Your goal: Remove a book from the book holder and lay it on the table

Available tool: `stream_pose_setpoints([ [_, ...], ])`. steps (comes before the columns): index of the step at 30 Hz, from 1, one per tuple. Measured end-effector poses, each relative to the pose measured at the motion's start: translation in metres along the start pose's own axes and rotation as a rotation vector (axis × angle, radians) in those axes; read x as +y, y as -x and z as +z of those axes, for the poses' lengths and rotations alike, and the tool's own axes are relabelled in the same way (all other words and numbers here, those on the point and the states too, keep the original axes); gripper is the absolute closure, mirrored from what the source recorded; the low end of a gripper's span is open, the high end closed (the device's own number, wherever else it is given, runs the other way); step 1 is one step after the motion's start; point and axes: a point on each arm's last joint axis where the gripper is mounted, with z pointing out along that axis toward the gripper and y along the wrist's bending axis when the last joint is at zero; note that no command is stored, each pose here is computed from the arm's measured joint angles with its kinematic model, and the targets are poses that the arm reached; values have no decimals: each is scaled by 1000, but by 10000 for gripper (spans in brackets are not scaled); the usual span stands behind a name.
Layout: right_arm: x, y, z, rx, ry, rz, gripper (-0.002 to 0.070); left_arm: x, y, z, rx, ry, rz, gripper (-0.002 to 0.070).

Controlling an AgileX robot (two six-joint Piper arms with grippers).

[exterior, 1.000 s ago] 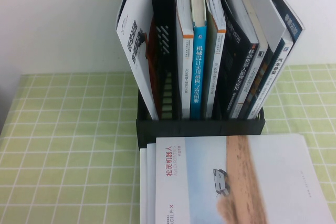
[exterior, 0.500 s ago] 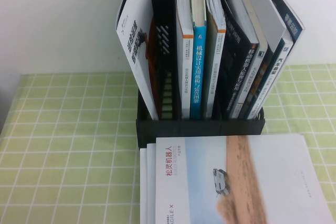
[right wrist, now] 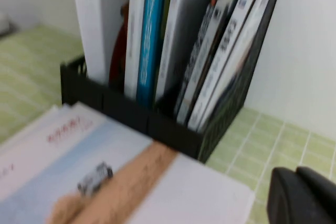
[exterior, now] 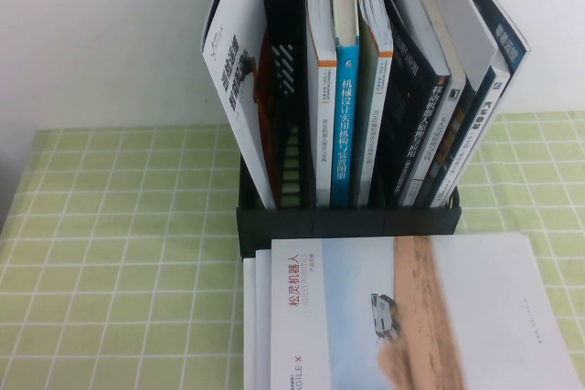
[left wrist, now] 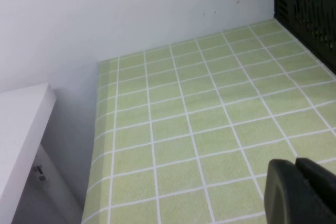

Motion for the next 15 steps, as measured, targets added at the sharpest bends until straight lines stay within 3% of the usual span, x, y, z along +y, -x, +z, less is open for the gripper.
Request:
stream_pose_setpoints([
  [3, 7, -2, 7, -124, -52, 88, 678, 0, 0, 0, 0, 0, -1, 678],
  [8, 5, -32, 20, -136, -255, 291, 678, 0, 0, 0, 0, 0, -1, 678],
  [15, 2, -64, 27, -192, -461, 360, 678, 0, 0, 0, 0, 0, -1, 678],
])
